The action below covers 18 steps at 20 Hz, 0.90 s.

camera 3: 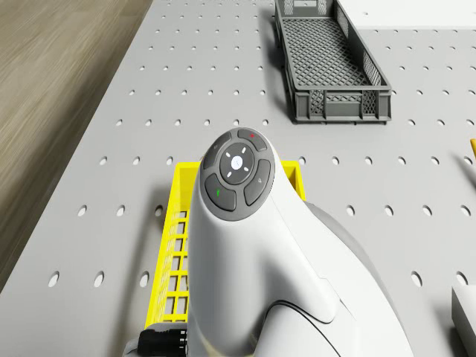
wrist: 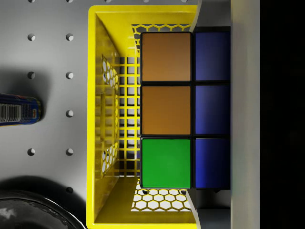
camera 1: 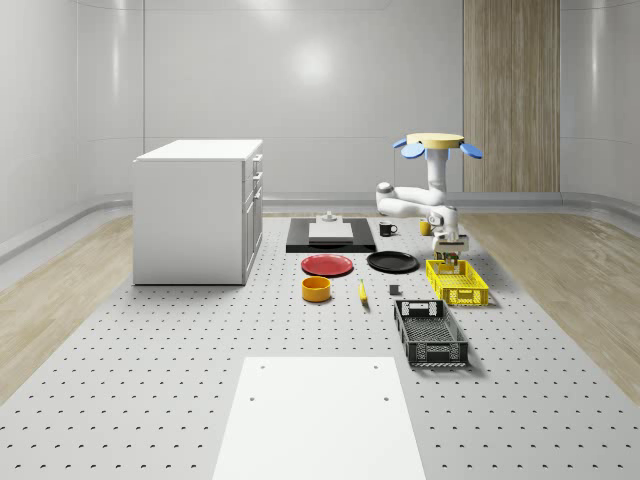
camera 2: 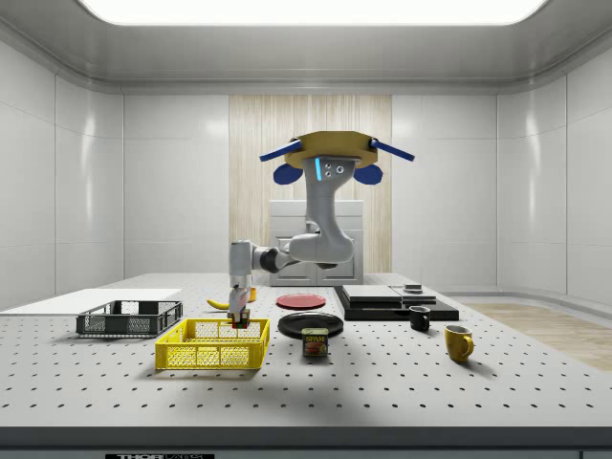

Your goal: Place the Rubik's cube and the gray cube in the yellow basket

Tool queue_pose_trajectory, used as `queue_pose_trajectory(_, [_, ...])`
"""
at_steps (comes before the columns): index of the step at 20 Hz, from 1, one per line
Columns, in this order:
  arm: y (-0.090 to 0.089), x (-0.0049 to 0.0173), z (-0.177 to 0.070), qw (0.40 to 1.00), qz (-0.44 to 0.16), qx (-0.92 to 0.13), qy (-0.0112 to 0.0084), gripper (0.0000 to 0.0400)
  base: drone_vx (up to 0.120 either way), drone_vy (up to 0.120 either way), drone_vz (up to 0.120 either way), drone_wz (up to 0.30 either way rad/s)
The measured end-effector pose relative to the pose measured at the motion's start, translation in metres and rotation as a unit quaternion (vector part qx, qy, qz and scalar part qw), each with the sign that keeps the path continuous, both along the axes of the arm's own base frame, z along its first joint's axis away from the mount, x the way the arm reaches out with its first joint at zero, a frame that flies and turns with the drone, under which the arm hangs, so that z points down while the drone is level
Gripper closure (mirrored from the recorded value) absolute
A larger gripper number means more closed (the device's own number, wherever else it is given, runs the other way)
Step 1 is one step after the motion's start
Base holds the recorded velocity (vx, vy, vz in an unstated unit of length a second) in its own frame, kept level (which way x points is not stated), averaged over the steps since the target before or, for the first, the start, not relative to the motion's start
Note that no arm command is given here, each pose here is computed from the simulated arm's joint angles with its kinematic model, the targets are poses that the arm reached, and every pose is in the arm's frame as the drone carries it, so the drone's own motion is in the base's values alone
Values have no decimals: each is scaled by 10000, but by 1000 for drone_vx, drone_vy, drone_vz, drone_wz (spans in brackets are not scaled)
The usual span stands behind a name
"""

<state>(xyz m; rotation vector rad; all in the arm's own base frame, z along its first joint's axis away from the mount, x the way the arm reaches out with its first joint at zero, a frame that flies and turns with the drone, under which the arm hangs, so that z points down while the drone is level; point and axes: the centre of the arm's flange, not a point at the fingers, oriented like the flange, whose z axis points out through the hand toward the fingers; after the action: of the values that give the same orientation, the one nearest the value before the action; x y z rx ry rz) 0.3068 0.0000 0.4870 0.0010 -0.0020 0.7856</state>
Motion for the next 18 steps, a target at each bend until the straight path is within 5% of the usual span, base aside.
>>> queue_pose_trajectory(18, [1,0,622,10000,2,0,-1,75,0,0,0,0])
